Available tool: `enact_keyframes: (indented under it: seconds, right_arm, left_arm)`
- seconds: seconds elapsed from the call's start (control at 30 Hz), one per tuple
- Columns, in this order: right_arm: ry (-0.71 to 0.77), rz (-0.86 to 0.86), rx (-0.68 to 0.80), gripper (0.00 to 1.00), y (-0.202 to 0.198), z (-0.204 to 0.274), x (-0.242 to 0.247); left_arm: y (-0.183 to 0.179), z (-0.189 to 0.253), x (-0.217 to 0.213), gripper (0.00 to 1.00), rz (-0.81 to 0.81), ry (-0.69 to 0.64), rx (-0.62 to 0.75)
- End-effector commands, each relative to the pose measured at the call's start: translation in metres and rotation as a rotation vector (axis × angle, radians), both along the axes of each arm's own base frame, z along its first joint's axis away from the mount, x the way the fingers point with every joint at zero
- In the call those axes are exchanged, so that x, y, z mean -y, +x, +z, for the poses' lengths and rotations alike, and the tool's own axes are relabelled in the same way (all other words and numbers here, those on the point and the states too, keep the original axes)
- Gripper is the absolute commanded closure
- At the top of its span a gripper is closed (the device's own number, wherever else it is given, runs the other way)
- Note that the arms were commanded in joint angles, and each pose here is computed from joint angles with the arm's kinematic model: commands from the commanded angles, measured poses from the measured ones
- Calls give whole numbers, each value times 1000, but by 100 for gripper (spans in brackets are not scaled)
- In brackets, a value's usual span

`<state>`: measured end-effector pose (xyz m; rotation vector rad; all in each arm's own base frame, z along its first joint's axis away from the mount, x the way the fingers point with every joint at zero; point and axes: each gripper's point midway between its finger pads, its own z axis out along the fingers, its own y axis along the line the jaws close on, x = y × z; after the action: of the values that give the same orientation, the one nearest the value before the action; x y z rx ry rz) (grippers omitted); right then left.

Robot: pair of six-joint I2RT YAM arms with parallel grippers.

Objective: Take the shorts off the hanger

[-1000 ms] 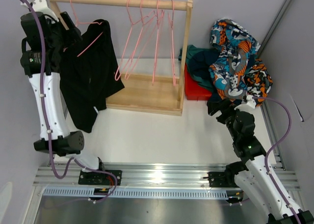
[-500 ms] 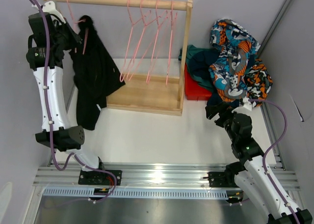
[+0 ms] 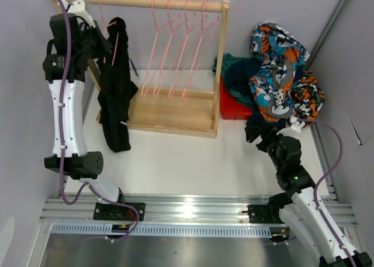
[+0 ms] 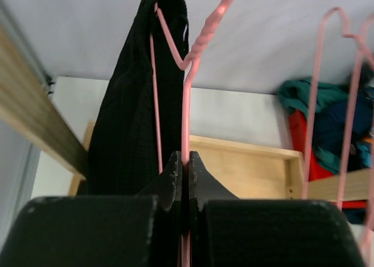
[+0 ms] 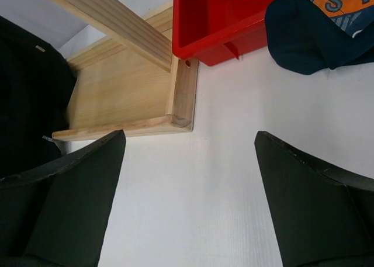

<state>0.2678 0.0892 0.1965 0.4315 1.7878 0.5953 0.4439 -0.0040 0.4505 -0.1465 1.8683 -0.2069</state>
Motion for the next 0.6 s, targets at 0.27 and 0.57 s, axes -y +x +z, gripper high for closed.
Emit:
enact_keyframes:
  seconds: [0.27,0.57]
  right_arm:
    - [0,24,61,1,2,24,-4]
    - [16,81,159,0,4,59,-15]
  left_arm:
    - [-117,116,40,100,-132,29,328]
    - [-180,33,40,100,-152,51,205]
